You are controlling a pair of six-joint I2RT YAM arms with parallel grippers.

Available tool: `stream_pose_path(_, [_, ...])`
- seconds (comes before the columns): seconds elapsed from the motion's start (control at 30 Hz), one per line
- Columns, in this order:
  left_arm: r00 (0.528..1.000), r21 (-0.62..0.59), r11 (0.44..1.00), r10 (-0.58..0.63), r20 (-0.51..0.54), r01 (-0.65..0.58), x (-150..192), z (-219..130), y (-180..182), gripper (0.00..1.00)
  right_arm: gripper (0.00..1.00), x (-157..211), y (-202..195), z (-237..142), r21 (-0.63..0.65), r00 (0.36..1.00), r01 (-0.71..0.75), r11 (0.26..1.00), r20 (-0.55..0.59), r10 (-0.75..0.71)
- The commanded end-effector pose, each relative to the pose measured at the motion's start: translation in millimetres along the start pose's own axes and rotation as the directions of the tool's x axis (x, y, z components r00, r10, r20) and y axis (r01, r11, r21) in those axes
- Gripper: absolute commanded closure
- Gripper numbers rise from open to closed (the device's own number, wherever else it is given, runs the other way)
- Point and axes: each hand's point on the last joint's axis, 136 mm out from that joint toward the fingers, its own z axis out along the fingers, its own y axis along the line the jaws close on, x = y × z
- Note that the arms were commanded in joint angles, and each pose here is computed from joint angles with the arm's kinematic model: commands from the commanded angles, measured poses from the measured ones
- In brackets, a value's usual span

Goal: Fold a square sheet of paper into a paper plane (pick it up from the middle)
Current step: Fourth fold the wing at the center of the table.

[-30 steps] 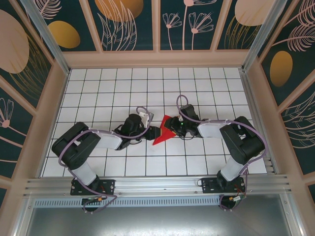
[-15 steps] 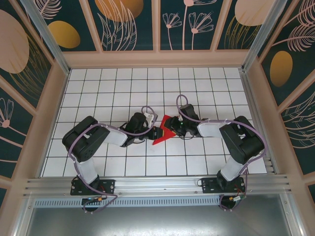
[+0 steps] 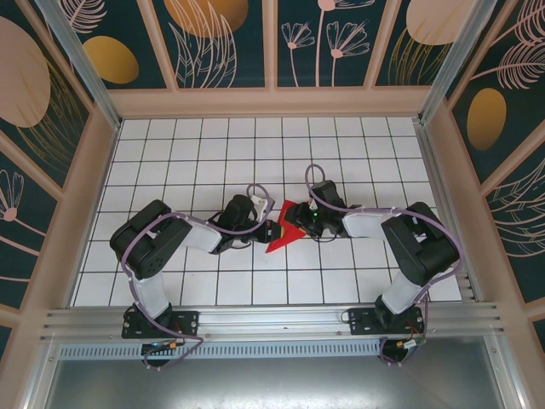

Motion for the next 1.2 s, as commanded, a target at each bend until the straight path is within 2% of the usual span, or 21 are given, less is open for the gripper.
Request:
stream_pose_path(0.0, [1.000,0.035,0.999,0.028,-0.001,-0.028,-5,3,-6,0.92,0.47,8,-11,-8,0.048,0.999,0.035,0.998,-0.032,-0.034])
stream_pose_path(0.23, [1.000,0.040,0.999,0.020,-0.021,-0.019,-3,6,-6,0.91,0.49,9,-23,-4,0.090,0.999,0.027,0.996,-0.033,-0.024])
stream_pose_path(0.43, [1.000,0.037,0.999,0.023,-0.014,-0.023,-6,3,-8,0.82,0.51,13,-43,1,0.167,0.999,-0.012,0.986,-0.043,0.019])
stream_pose_path(0.67, [1.000,0.024,1.000,0.020,0.018,-0.021,-13,-6,-12,0.75,0.51,16,-48,2,0.183,0.998,-0.027,0.983,-0.046,0.036])
stream_pose_path(0.8, [0.998,-0.047,0.999,0.013,0.064,-0.010,-20,-20,-5,0.70,0.51,17,-48,2,0.185,0.998,-0.028,0.982,-0.050,0.038])
stream_pose_path(0.93, [0.992,-0.152,0.988,0.027,0.122,-0.008,-26,-36,7,0.71,0.51,17,-50,2,0.193,0.998,-0.036,0.981,-0.050,0.046])
stream_pose_path(1.0, [0.991,-0.128,0.992,0.035,0.130,-0.018,-26,-39,1,0.72,0.51,18,-52,3,0.198,0.998,-0.037,0.979,-0.051,0.048])
stream_pose_path(1.17, [0.991,0.022,0.999,0.026,0.135,-0.029,-25,-42,-28,0.76,0.51,21,-59,5,0.226,0.996,-0.054,0.973,-0.057,0.069])
